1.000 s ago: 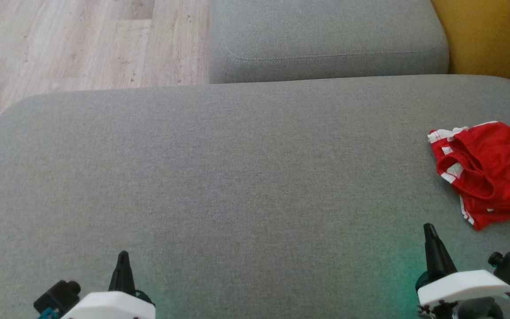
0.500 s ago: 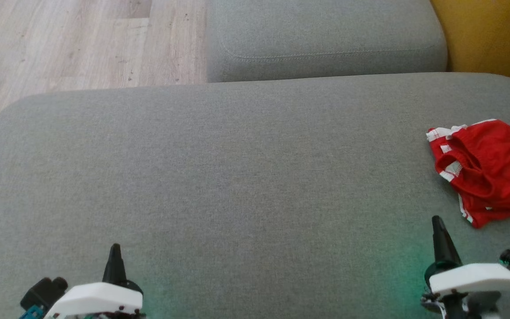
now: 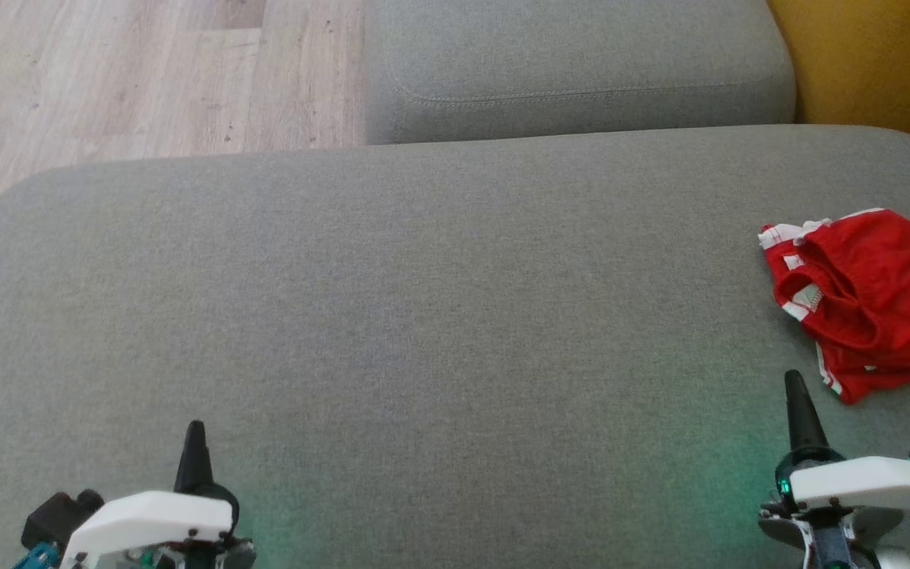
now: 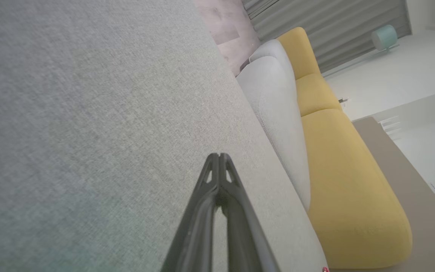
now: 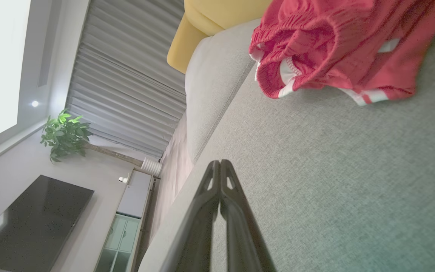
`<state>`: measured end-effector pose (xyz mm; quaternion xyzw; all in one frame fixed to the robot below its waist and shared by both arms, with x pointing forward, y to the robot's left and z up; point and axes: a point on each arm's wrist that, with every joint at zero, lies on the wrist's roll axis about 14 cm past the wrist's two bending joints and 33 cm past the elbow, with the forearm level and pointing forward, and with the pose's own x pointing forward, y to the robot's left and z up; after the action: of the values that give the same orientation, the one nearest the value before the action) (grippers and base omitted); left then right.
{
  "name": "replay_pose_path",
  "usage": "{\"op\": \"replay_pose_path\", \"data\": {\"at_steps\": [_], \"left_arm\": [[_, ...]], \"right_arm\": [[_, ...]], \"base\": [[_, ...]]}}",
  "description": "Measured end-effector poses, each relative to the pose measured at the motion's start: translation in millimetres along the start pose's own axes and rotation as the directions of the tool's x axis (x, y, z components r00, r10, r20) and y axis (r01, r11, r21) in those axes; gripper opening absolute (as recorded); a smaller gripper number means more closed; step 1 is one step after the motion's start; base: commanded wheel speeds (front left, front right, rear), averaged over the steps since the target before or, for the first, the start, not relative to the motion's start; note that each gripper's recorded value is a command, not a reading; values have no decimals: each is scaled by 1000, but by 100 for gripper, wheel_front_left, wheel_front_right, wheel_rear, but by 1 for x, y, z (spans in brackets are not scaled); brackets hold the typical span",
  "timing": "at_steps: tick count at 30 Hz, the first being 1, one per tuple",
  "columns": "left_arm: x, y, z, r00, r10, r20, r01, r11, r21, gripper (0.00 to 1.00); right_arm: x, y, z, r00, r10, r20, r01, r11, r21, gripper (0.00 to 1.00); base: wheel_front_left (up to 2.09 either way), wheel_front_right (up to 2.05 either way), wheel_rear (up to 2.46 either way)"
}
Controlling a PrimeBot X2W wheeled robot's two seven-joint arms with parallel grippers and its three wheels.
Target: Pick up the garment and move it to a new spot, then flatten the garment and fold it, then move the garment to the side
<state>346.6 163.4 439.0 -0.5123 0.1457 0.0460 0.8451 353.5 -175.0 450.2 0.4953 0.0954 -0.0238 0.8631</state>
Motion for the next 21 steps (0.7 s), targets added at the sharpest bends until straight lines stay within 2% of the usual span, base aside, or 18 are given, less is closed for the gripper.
{"op": "replay_pose_path", "data": {"at_steps": [10,21], "left_arm": [[3,-4,7,1000,-24,12,26,994,-108,0],[7,-11,16,997,-63,35,69,974,-215,0]], "right_arm": [[1,-1,6,1000,-3,20,1,993,116,0],[5,1,17,999,6,49,-18,970,242,0]], "base": [[0,0,0],[0,0,0]]}}
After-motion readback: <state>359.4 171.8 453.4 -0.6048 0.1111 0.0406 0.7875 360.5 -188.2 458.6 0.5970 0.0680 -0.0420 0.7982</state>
